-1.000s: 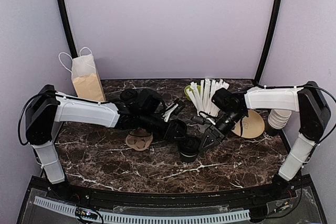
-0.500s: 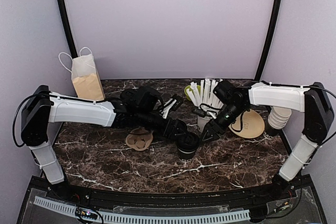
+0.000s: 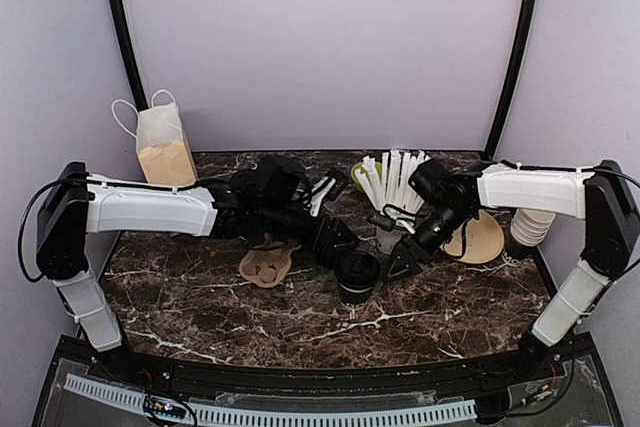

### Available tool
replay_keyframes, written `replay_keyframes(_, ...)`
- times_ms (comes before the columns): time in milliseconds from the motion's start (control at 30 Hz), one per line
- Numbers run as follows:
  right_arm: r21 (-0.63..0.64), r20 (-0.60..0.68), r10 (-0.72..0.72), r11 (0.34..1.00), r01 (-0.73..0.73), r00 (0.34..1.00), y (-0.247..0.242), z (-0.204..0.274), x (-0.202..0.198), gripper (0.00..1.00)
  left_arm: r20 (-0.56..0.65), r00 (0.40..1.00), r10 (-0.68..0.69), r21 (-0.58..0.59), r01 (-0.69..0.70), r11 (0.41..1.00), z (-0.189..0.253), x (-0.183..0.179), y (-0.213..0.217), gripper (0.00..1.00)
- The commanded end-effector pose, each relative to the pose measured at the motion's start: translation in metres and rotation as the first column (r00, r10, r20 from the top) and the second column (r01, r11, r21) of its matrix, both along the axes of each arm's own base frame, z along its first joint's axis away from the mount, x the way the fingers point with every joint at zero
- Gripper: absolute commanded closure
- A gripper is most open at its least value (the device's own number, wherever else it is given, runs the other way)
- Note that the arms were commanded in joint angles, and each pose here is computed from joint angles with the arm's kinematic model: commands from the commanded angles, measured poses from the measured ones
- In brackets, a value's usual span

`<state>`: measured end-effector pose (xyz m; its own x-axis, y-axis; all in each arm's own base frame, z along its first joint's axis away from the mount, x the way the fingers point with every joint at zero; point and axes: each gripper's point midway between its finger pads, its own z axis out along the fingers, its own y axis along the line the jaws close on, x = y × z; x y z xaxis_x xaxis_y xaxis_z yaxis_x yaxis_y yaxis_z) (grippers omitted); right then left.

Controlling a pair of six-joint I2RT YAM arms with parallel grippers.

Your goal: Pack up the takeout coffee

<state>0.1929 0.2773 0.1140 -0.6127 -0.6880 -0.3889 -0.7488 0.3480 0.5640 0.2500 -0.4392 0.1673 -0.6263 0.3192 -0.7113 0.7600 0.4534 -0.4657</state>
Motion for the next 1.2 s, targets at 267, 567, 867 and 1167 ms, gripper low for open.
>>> replay_keyframes(267,-0.045,0.077,-0.053,0.997,0.057,0.996,0.015,-0.002,0.042,0.54,-0.055,0.998,-0.014,0.026,0.016,1.000,-0.015,-0.017,0.013,0.50)
replay_keyframes(567,-0.093,0.130,-0.091,0.990,0.103,0.987,0.006,-0.006,0.055,0.55,-0.044,0.999,0.005,-0.002,-0.005,1.000,-0.005,-0.020,0.020,0.51)
replay_keyframes(867,-0.123,0.189,-0.108,0.984,0.132,0.976,-0.014,-0.003,0.053,0.52,-0.024,1.000,0.000,-0.031,0.000,1.000,0.003,-0.008,0.003,0.42)
replay_keyframes(1167,0.024,0.148,-0.039,0.999,0.036,0.988,-0.014,0.018,0.015,0.31,-0.002,1.000,-0.016,0.009,0.016,1.000,-0.004,-0.001,-0.003,0.36)
